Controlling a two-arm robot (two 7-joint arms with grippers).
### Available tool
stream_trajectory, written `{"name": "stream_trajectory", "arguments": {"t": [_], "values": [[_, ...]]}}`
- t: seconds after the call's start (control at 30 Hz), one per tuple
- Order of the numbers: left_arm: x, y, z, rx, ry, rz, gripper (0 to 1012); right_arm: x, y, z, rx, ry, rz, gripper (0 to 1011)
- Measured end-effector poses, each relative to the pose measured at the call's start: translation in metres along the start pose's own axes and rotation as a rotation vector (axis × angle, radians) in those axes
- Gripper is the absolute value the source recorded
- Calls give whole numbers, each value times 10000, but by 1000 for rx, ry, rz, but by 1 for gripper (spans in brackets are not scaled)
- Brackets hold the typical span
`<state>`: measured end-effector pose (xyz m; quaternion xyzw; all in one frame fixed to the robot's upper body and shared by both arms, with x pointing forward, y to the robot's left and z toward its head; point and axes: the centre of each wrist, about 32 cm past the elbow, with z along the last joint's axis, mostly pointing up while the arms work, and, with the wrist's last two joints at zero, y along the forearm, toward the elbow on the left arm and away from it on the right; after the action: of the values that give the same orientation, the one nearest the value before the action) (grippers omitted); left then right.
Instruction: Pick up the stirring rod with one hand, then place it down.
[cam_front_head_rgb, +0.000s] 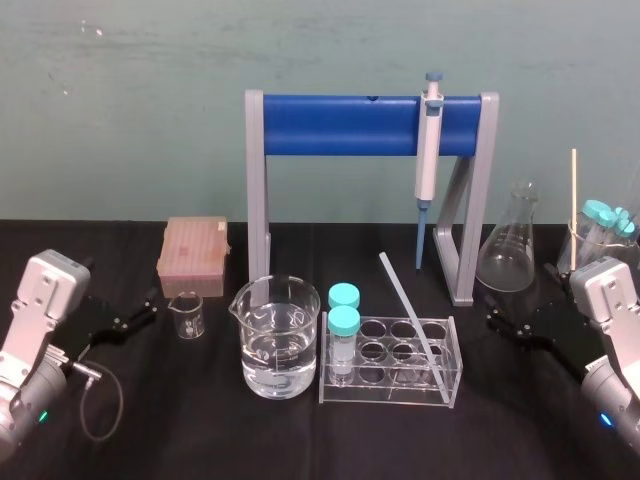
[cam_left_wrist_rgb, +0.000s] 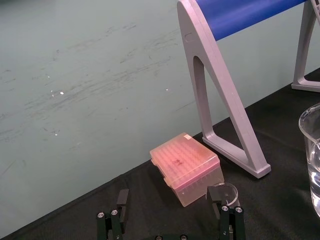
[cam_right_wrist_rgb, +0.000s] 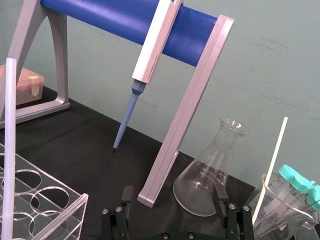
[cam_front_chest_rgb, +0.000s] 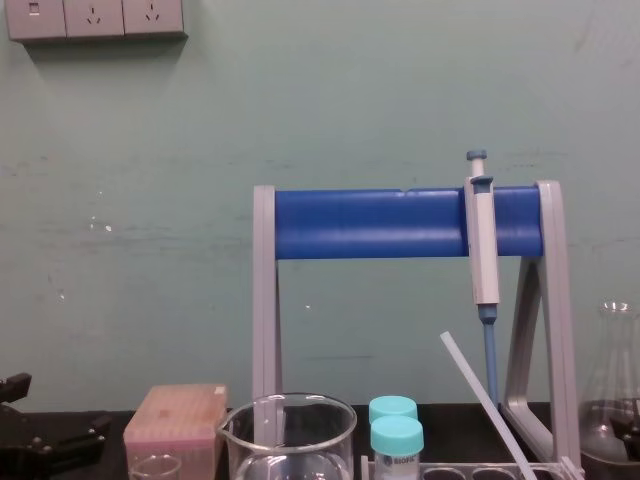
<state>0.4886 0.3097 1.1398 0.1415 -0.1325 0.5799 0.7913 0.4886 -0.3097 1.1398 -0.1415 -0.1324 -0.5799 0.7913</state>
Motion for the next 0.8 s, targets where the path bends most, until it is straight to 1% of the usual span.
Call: {"name": "stream_trajectory", "arguments": {"t": [0.8], "values": [[0,0,0,0,0,0,1000,0,0,0,0,0,0,1003]]}}
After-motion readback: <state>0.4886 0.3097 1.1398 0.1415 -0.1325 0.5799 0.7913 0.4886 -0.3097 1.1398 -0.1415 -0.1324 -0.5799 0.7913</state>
